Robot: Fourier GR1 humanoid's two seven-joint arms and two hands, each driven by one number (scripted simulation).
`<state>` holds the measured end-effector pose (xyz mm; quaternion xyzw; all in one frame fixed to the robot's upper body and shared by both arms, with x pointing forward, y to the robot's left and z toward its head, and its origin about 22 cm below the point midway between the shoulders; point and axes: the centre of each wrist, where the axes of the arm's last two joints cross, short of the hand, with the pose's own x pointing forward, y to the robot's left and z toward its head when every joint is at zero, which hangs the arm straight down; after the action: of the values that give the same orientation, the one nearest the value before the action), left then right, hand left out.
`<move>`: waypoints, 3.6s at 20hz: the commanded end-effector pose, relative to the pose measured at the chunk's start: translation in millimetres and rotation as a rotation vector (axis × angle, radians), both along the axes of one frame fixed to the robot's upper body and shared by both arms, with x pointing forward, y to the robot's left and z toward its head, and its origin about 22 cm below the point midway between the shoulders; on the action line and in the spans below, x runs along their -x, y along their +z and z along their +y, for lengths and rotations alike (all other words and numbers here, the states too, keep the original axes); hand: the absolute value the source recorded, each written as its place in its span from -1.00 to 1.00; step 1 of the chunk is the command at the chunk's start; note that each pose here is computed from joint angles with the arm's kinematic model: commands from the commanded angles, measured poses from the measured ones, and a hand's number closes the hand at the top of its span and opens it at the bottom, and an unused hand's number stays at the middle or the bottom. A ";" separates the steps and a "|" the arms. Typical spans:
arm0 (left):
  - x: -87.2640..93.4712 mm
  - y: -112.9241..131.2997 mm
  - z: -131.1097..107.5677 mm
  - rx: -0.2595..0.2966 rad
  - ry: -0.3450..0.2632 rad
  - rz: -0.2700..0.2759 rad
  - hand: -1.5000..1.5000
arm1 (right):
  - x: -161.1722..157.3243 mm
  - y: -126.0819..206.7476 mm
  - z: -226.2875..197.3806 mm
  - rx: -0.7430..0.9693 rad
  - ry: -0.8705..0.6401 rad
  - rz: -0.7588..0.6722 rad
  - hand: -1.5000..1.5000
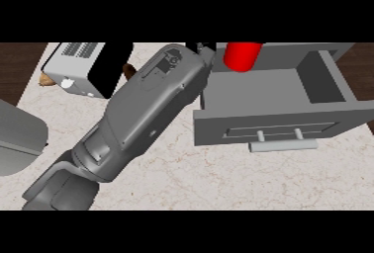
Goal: Pick up the can, place it into the drawer and close the drawer
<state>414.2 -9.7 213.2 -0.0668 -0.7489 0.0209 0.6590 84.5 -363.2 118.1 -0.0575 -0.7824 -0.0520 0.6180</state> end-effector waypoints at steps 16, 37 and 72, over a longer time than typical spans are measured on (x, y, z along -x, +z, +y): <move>-7.1 -19.8 -10.1 -0.117 0.112 0.064 -1.00 | -10.1 6.2 7.8 0.000 0.020 -0.010 -1.00; -3.4 -43.2 -5.1 -0.030 0.145 0.004 -1.00 | -9.3 47.3 12.4 0.369 0.025 -0.137 -1.00; -9.7 -18.7 32.5 -0.016 0.149 -0.008 -1.00 | -222.7 4.3 159.4 1.161 0.098 -0.202 -1.00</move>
<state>422.2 3.5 194.7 -0.0050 -0.7517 0.0659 0.6562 283.3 -214.5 138.6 -0.3258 -0.7580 0.3720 0.4254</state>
